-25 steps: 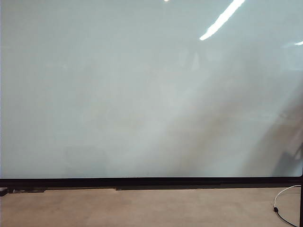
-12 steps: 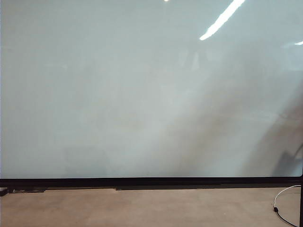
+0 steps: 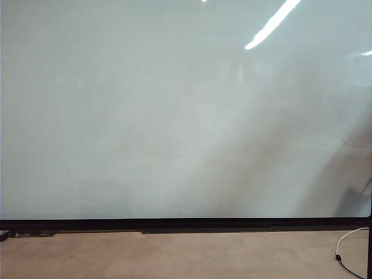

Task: Pick up the pen on the shelf to the right of the whiteboard and draw a check mark.

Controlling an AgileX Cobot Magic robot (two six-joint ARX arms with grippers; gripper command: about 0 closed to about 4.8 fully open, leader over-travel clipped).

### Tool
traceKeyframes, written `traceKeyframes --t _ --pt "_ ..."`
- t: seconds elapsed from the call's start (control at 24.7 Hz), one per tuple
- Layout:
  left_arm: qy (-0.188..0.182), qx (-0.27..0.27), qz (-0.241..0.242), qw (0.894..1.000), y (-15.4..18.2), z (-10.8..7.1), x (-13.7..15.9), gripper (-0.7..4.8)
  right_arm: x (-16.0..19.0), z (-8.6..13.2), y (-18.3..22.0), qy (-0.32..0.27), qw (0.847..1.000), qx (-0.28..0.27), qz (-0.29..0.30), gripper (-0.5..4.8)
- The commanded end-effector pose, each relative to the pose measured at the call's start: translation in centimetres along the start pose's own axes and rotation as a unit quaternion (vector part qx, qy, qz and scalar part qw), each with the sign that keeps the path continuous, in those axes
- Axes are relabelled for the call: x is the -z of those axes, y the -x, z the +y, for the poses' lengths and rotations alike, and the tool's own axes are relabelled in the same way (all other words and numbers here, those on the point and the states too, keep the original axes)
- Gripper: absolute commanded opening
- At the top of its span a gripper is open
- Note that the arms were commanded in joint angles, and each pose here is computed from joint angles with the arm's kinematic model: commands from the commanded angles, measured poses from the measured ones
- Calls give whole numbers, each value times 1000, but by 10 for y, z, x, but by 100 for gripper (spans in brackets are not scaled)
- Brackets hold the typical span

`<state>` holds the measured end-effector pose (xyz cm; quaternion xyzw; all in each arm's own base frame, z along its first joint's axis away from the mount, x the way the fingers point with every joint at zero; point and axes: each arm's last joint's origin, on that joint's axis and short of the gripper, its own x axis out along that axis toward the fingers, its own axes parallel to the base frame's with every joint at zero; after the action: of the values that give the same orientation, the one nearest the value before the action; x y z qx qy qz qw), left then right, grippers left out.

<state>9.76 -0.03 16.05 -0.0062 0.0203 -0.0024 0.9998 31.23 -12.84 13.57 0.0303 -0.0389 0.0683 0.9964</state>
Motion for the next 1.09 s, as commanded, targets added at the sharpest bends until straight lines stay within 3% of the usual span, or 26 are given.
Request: traceKeyframes --t 0.04,0.69,0.89,0.97,1.09 --pt "-2 0 -8 1000 0 0 -2 -4 -4 0 0 3 1000 -6 -9 -7" --pt "-2 0 -7 1000 0 0 -2 -4 -15 -10 12 3 998 51 -26 -7" --pt "-2 0 -7 1000 0 0 -2 -5 -33 11 36 8 989 138 -50 -7" --pt "-2 0 -7 1000 0 0 -2 -4 -40 31 51 7 981 184 -62 -7" --pt "-2 0 -8 1000 0 0 -2 -4 -43 55 69 2 977 203 -70 -7"
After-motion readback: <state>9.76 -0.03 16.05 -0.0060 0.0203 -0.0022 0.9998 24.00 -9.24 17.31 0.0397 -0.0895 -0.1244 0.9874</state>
